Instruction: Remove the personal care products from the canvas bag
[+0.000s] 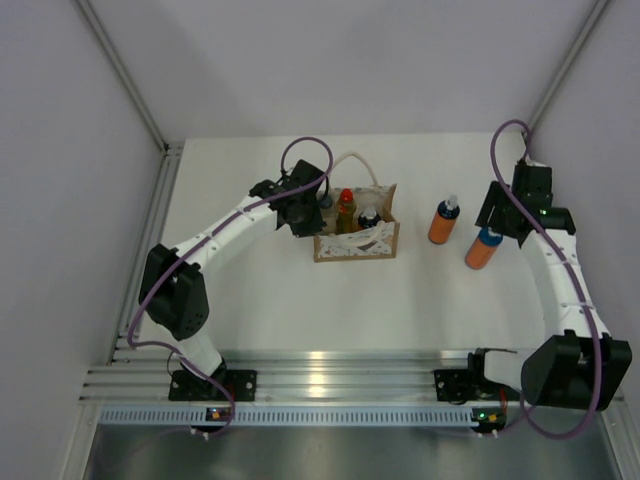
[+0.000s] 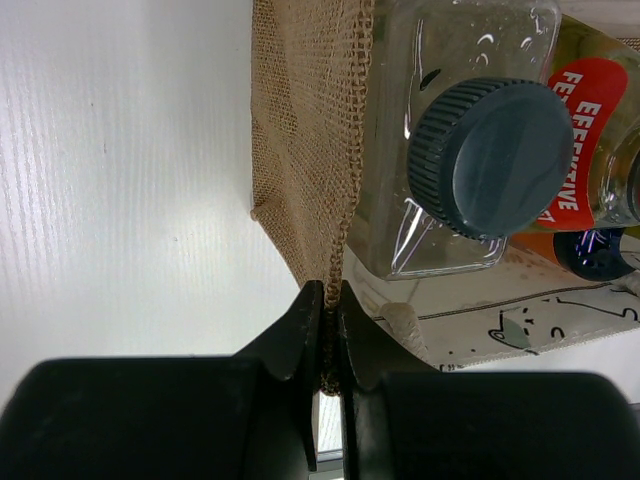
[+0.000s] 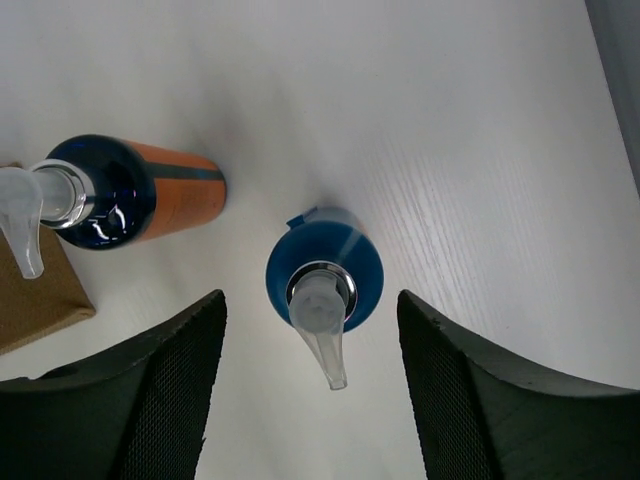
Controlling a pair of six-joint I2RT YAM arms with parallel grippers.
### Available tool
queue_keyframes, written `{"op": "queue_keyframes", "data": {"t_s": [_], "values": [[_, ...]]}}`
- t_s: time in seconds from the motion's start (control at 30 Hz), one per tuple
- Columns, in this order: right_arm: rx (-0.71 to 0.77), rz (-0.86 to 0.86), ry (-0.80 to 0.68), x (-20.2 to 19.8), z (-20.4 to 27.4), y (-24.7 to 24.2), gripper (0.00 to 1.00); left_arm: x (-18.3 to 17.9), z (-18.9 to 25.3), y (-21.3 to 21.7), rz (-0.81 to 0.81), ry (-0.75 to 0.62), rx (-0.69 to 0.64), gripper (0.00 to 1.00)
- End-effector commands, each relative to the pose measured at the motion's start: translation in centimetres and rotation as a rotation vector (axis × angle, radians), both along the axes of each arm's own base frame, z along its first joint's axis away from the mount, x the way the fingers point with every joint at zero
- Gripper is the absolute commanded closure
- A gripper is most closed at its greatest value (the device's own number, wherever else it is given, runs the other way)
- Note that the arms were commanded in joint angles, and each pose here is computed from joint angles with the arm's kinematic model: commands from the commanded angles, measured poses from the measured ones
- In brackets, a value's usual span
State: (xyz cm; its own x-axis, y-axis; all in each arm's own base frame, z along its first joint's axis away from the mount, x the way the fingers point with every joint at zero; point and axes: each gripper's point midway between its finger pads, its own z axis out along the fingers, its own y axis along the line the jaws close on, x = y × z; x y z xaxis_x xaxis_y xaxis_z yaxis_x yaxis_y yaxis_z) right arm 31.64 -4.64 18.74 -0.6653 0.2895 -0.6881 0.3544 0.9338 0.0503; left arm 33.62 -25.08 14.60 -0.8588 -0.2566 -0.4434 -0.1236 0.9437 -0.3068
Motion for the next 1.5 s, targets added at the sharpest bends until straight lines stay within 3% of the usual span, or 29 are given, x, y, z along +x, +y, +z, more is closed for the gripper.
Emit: {"op": "queue_keyframes", "data": {"t_s": [0.0, 0.2, 0.43, 0.7, 0.97, 1.47], "values": [[0.003, -0.003, -0.154, 1.4, 4.5, -0.2, 0.33, -1.0, 0.6, -0.4, -0.033, 0.022, -0.019, 1.00], [0.028, 0.091, -0.231, 2.1, 9.1, 2.6, 0.36, -1.1, 1.3, -0.2, -0.037, 0.005, -0.023, 1.00], [0.132, 0.401, -0.264, 2.9, 11.5, 14.0, 0.39, -1.0, 1.8, 0.0, -0.031, -0.013, -0.021, 1.00], [0.176, 0.481, -0.213, 4.1, 10.9, 24.7, 0.43, -0.7, 2.2, -0.1, -0.031, -0.023, -0.025, 0.98], [0.065, 0.403, -0.063, 5.2, 6.8, 28.0, 0.46, -0.7, 2.0, 0.0, -0.029, -0.024, -0.016, 0.99], [0.017, 0.326, 0.024, 4.2, 3.2, 28.8, 0.59, -0.8, 2.2, 0.0, -0.030, -0.024, -0.024, 0.99]]}}
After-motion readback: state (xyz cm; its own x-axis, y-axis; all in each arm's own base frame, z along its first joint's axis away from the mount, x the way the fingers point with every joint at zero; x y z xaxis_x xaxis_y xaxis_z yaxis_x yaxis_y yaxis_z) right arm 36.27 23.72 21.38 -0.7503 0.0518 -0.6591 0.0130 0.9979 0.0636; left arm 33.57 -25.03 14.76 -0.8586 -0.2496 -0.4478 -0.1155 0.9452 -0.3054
